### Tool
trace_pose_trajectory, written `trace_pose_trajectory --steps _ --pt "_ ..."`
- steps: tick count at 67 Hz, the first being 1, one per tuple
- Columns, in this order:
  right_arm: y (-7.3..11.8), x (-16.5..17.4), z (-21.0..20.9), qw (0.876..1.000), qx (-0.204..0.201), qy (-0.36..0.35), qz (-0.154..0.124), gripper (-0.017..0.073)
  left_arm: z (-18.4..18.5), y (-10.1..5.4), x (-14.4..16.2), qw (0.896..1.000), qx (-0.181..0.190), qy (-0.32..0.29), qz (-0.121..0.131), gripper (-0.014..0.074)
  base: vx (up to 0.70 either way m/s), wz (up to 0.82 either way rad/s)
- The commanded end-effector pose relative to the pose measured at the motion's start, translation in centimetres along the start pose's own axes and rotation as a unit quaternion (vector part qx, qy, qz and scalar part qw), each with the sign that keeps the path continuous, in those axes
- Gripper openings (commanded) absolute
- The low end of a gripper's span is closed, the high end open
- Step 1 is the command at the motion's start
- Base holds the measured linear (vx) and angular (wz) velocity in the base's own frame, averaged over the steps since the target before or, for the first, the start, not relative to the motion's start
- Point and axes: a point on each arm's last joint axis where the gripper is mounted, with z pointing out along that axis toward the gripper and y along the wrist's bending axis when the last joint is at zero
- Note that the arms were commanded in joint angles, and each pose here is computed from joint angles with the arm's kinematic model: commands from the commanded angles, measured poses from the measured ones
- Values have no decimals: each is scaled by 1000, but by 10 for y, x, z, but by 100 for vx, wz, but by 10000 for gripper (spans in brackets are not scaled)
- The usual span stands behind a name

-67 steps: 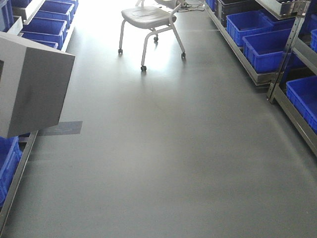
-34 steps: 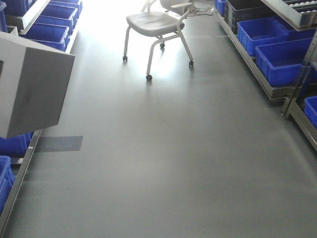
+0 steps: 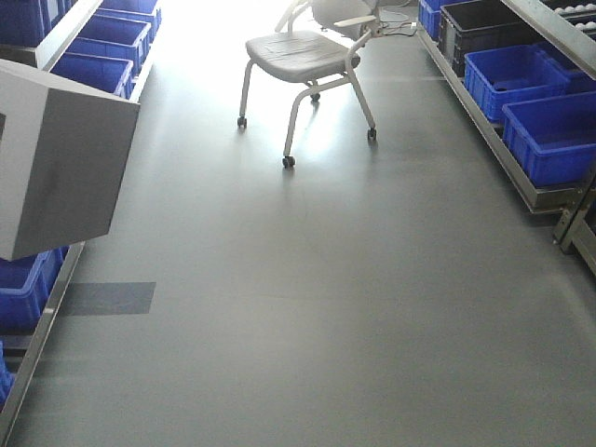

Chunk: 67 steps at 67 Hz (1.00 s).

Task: Sort gray base to blue bin
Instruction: 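Drive the base down the aisle between the blue bin shelves, then turn the base to face the shelf of empty blue bins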

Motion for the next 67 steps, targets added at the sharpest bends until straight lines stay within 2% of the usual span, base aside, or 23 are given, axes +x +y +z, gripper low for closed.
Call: trace_pose_trajectory --steps 1,44,67 --pt "0 -6 0 999 1 -35 -9 -5 -2 -2 -20 998 14 -68 -12 -6 29 0" --pt "0 -6 0 999 1 -35 -9 -5 -2 -2 -20 998 14 -68 -12 -6 26 2" --pt "0 -6 0 999 1 -35 -9 -5 -2 -2 -20 998 14 -68 -12 -6 22 48"
